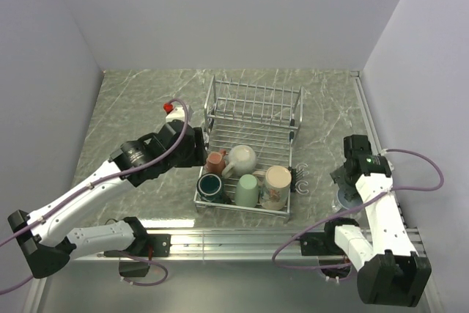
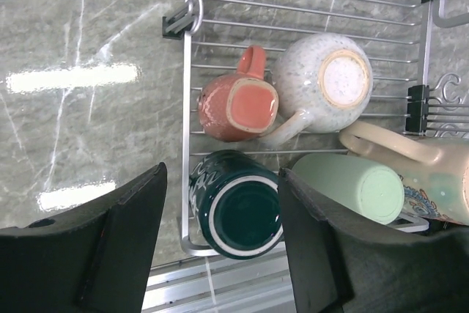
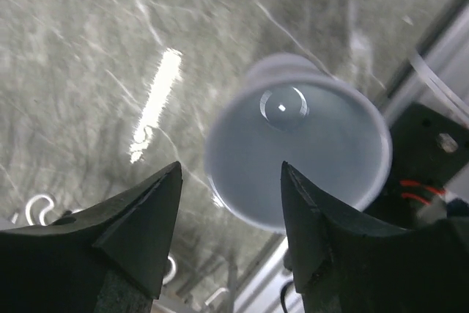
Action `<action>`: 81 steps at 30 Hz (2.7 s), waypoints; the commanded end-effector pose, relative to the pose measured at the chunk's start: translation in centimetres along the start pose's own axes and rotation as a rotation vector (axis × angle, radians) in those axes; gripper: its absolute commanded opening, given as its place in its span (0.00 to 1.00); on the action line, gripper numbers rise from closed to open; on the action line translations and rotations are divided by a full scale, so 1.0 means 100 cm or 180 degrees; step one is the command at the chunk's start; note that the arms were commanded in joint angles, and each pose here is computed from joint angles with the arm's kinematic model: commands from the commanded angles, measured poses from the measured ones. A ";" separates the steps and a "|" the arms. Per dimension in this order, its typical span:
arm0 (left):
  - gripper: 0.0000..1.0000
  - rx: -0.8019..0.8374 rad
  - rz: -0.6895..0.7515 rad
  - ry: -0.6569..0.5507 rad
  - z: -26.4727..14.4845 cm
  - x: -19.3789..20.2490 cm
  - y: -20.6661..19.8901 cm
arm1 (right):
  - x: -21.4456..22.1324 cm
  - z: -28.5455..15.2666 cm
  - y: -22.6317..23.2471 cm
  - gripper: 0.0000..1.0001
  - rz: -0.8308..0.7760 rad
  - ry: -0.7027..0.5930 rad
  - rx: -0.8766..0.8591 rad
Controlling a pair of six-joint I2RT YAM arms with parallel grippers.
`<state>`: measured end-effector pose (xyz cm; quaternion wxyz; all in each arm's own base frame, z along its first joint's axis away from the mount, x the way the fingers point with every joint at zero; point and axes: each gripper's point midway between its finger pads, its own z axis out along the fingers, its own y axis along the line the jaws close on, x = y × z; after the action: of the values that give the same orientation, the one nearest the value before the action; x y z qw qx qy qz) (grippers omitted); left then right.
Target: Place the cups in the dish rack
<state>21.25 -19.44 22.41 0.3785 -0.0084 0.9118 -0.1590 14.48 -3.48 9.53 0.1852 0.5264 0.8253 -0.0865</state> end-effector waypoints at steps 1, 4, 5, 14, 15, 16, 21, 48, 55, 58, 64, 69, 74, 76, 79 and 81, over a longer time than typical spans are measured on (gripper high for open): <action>0.67 -0.0067 -0.0069 -0.0073 -0.008 -0.003 0.010 | -0.018 0.007 0.020 0.60 0.0042 -0.0234 -0.0209; 0.67 -0.0077 -0.0056 -0.0079 -0.012 -0.006 0.011 | -0.017 0.011 0.024 0.40 0.0047 -0.0236 -0.0264; 0.67 -0.0080 -0.0043 -0.0069 -0.014 -0.007 0.011 | -0.016 0.012 0.024 0.34 0.0040 -0.0222 -0.0268; 0.67 0.0041 -0.0086 -0.0131 -0.019 -0.034 -0.002 | 0.018 0.018 0.048 0.00 -0.0034 0.0138 -0.0938; 0.67 0.0082 -0.0100 -0.0157 -0.021 -0.039 -0.005 | 0.019 0.015 0.052 0.00 -0.0029 0.0161 -0.1033; 0.67 0.0122 -0.0098 -0.0148 -0.022 -0.042 -0.007 | 0.018 0.008 0.057 0.00 0.0001 0.0148 -0.1152; 0.64 0.0390 -0.0073 -0.0223 -0.036 -0.066 -0.028 | -0.016 -0.050 0.073 0.00 0.0101 -0.0134 -0.1544; 0.84 0.3606 -0.0499 0.0248 -0.061 -0.151 -0.190 | -0.021 -0.367 0.121 0.00 0.0203 0.0791 -0.5090; 0.84 0.4269 -0.0608 0.0453 -0.080 -0.137 -0.204 | -0.018 -0.370 0.125 0.00 0.0291 0.1066 -0.5314; 0.84 0.4407 -0.0562 0.0515 -0.087 -0.133 -0.214 | -0.017 -0.370 0.127 0.00 0.0223 0.1075 -0.5316; 0.86 0.4609 -0.0536 0.0653 -0.096 -0.127 -0.231 | -0.017 -0.372 0.129 0.00 0.0167 0.1093 -0.5359; 0.85 0.4415 -0.0379 0.0624 -0.087 -0.119 -0.247 | -0.014 -0.372 0.129 0.00 0.0131 0.1142 -0.5401; 0.84 0.3961 -0.0575 0.0535 -0.062 -0.122 -0.249 | -0.012 -0.374 0.127 0.00 0.0108 0.1169 -0.5422; 0.84 0.3867 -0.0583 0.0477 -0.055 -0.122 -0.248 | -0.012 -0.375 0.126 0.00 0.0093 0.1175 -0.5432; 0.84 0.3595 -0.0547 0.0496 -0.040 -0.118 -0.242 | -0.011 -0.376 0.125 0.00 0.0075 0.1180 -0.5432; 0.83 0.3470 -0.0513 0.0555 -0.033 -0.114 -0.239 | -0.011 -0.378 0.124 0.00 0.0086 0.1188 -0.5450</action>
<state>24.18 -39.49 40.58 0.2269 0.1280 0.6967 -0.6684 19.89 13.00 41.36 0.3487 0.2862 0.6426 0.6193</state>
